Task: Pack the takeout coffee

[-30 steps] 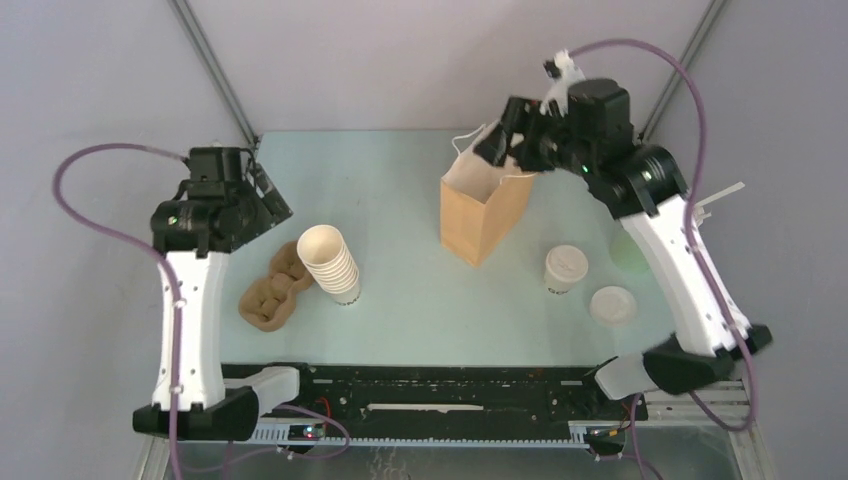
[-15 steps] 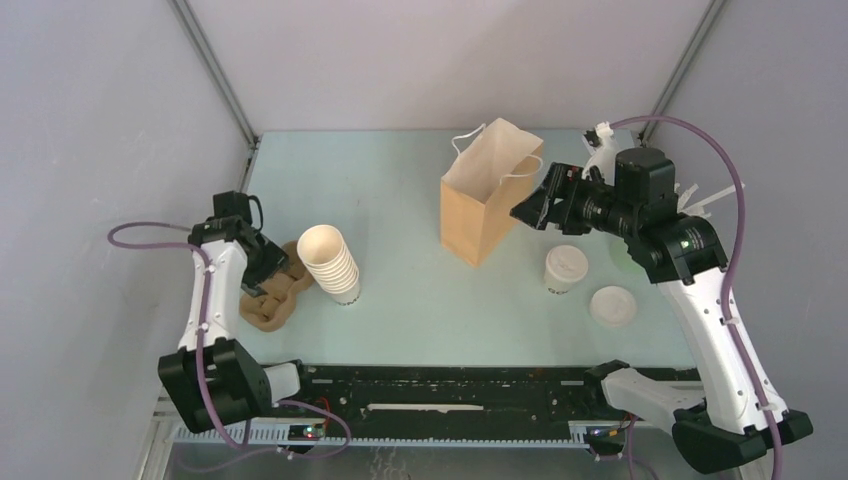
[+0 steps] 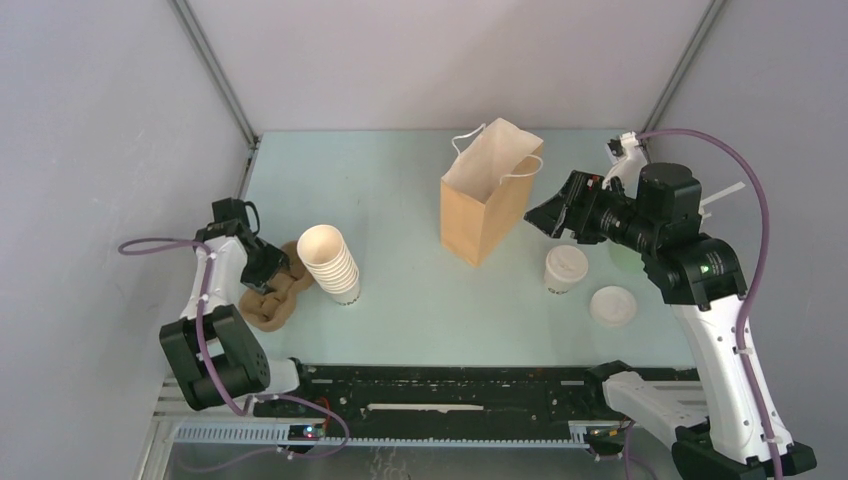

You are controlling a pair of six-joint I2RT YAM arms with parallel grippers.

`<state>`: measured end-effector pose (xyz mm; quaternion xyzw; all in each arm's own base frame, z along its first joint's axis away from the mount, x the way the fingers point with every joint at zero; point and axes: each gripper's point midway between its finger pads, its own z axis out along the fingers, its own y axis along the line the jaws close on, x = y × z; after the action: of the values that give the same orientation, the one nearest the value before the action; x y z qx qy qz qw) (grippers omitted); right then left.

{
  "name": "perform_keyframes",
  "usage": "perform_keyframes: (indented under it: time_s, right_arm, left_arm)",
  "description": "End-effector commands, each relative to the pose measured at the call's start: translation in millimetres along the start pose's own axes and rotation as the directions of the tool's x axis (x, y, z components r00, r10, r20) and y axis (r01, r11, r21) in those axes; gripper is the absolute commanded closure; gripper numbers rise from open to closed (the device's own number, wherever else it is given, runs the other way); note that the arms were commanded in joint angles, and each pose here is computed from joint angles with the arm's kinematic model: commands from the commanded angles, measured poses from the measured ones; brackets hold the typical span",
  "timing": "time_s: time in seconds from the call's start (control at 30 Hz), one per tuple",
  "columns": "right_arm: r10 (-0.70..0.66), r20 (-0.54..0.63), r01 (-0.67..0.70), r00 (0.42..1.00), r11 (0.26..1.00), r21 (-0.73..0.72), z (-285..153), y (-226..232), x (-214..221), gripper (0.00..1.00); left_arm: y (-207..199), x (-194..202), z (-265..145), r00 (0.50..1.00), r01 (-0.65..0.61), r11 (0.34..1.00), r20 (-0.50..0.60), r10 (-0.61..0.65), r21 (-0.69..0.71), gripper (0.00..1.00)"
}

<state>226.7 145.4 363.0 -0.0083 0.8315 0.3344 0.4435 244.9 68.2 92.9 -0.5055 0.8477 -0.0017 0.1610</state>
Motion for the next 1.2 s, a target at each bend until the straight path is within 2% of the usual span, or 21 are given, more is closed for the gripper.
perform_keyframes:
  time_s: [0.0,0.17,0.43,0.57,0.77,0.83,0.9,1.0,1.17]
  right_arm:
    - [-0.007,0.002,0.007,1.0,1.0,-0.015,1.4,0.5,-0.5,0.14]
    - [-0.006,0.004,0.006,1.0,1.0,-0.012,1.4,-0.1,-0.8,0.14]
    - [-0.002,0.004,0.002,1.0,1.0,-0.013,2.8,-0.2,-1.8,0.14]
    - [-0.002,0.004,0.002,1.0,1.0,-0.014,3.6,-0.1,-2.3,0.14]
    - [0.0,0.003,0.0,1.0,1.0,-0.015,3.3,0.1,-1.7,0.14]
    - [0.0,0.002,0.0,1.0,1.0,-0.014,3.8,-0.3,-1.9,0.14]
    - [0.001,0.001,-0.001,1.0,1.0,-0.012,4.2,-0.6,-1.8,0.14]
    - [0.0,0.0,0.0,1.0,1.0,-0.01,4.7,-1.1,-1.7,0.14]
    - [0.001,-0.003,-0.001,1.0,1.0,-0.001,4.6,-3.5,-0.2,0.14]
  left_arm:
    - [-7.5,-6.5,7.3,1.0,0.01,1.0,-0.001,-0.01,0.02,0.44]
    - [-3.8,-10.1,6.9,1.0,-0.001,1.0,0.011,0.001,-0.004,0.5]
    - [0.5,-10.2,4.8,1.0,-0.022,1.0,0.011,0.022,-0.023,0.52]
    - [1.5,-9.1,4.0,0.999,-0.033,0.999,0.003,0.033,-0.026,0.6]
    - [-1.1,-19.5,-16.3,0.998,-0.039,0.999,0.055,0.04,-0.012,0.65]
    - [-1.5,-20.8,-21.0,0.997,-0.035,0.999,0.069,0.035,-0.003,0.6]
    - [0.8,-19.4,-18.8,0.997,-0.032,0.999,0.066,0.033,-0.013,0.49]
    - [2.9,-15.2,-11.2,0.999,-0.033,0.999,0.037,0.034,-0.029,0.38]
    - [1.9,-14.9,-2.3,0.999,-0.037,0.998,0.019,0.037,-0.041,0.34]
